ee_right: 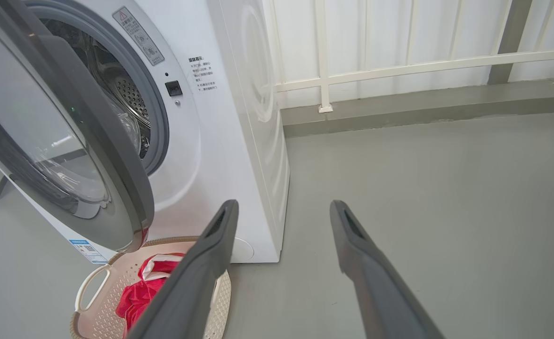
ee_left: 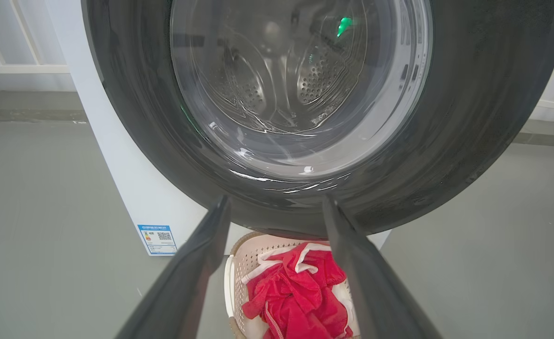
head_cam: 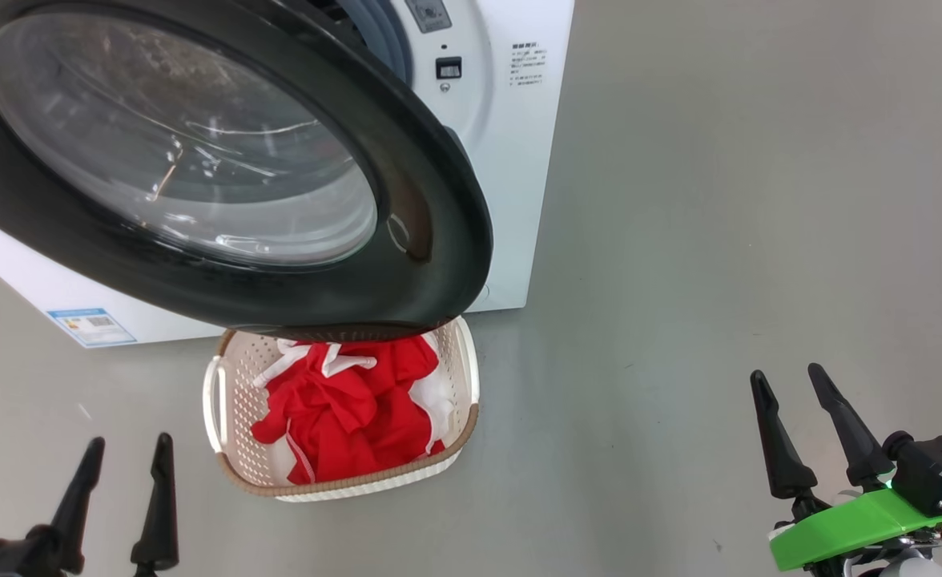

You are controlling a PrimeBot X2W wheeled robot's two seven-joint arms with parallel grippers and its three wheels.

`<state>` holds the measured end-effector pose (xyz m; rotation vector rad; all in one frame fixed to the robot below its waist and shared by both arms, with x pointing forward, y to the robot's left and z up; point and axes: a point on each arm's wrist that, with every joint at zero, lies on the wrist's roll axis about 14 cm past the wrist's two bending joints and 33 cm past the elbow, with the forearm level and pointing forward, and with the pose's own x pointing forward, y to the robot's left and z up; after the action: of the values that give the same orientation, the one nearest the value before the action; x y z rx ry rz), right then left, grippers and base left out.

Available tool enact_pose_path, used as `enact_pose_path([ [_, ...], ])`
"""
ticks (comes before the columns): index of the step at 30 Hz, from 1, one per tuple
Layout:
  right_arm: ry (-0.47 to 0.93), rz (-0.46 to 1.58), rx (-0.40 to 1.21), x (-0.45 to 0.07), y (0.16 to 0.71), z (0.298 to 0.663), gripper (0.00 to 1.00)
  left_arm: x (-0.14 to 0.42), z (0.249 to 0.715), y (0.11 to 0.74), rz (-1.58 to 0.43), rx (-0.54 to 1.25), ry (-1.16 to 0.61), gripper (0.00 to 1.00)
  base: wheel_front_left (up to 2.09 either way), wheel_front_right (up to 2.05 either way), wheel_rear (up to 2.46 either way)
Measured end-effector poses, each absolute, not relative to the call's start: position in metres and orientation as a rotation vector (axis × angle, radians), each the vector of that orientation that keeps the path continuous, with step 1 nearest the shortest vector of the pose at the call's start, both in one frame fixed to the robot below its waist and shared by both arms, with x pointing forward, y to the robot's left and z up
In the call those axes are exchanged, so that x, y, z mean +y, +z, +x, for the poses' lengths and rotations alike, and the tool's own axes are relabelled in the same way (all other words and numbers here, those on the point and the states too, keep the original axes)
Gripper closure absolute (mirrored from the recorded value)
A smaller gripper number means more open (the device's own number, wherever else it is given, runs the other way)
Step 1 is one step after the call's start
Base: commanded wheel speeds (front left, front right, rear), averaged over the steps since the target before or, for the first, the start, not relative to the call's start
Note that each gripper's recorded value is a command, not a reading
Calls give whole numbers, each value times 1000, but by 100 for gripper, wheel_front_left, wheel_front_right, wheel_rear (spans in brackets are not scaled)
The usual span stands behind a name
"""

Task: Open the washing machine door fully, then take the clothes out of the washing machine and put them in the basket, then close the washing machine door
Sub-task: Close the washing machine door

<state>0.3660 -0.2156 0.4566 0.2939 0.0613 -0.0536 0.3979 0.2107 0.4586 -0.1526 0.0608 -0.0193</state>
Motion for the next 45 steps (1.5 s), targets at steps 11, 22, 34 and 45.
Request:
enact_pose_path([
  [11, -50, 295, 57, -215, 458, 367, 0, 211, 394, 457, -143, 68, -17, 0, 0, 0, 0],
  [22, 13, 302, 47, -195, 462, 379, 100, 208, 383, 456, -163, 72, -5, 0, 0, 0, 0],
  [34, 292, 324, 8, -107, 484, 417, 100, 222, 355, 459, -193, 61, 87, 0, 0, 0, 0],
  [45, 515, 339, -45, -30, 509, 453, 100, 238, 344, 460, -193, 56, 155, 0, 0, 0, 0],
])
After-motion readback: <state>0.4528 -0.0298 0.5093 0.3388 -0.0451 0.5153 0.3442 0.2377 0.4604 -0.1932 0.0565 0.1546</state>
